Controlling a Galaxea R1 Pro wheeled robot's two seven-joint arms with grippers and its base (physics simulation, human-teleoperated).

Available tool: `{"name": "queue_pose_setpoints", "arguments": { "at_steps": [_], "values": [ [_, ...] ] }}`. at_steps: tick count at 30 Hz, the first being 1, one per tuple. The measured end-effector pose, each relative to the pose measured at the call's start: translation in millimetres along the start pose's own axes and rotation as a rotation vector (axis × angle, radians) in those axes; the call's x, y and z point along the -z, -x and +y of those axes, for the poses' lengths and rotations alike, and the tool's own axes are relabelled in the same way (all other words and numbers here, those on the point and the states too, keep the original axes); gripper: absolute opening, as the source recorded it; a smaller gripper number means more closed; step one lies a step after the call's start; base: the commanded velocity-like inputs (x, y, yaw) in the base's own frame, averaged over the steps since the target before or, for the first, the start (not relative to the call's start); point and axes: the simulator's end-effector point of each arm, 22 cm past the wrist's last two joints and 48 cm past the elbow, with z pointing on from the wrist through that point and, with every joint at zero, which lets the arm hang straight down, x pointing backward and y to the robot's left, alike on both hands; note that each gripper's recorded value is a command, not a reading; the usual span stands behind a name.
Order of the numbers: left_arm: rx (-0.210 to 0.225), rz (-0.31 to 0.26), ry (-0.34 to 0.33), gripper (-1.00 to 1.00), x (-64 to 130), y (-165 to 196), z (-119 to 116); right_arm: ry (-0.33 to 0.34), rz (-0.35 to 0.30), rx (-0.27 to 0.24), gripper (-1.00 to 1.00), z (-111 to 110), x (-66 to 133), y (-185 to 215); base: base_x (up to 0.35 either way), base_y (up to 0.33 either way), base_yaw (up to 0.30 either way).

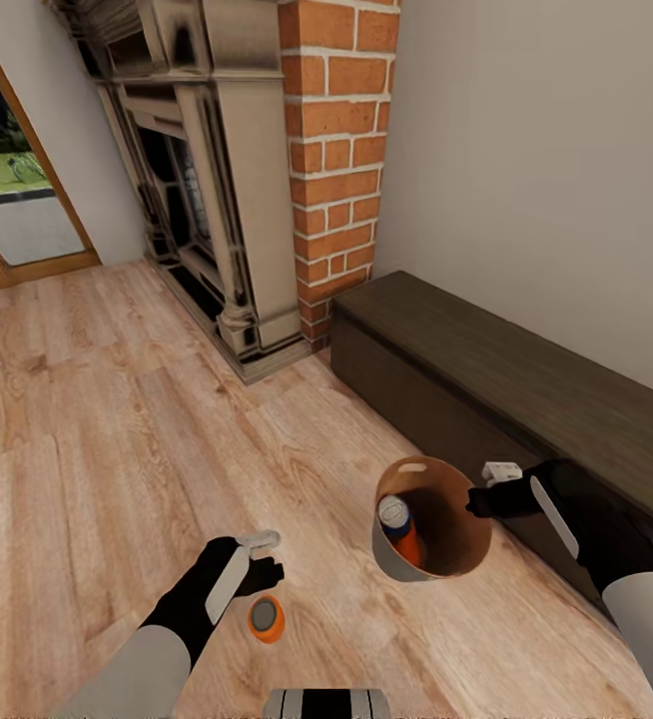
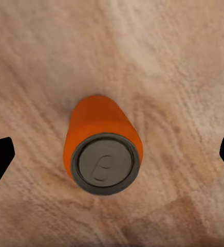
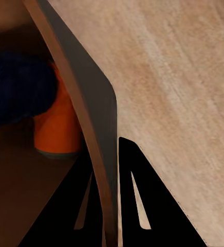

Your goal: Put the three can of soda from the living room inside the tash can in the kitchen.

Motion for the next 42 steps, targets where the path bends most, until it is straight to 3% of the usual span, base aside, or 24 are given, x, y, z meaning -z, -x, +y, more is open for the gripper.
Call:
{"name": "queue_pose_setpoints", "arguments": {
  "at_steps": [20, 27, 37, 42],
  "values": [
    [0.001, 0.054, 0.029, 1.0, -30.2, -9.6, 8.8, -0.01, 0.039, 0.037, -1.0, -3.4, -31.6, -14.5, 0.0, 0.0, 0.0],
    [-0.052, 0.063, 0.028, 1.0, -38.4, -9.6, -1.2, -0.007, 0.061, 0.034, -1.0, -4.5, -44.9, -22.8, 0.0, 0.0, 0.0],
    [-0.059, 0.076, 0.029, 1.0, -43.7, -14.5, -1.3, -0.01, 0.045, 0.048, -1.0, -5.5, -44.6, -16.4, 0.0, 0.0, 0.0],
    [-0.056, 0.099, 0.033, 1.0, -52.9, -23.6, 1.6, 0.092, 0.035, 0.047, -1.0, 19.0, -47.3, -13.5, 0.0, 0.0, 0.0]
  ]
}}
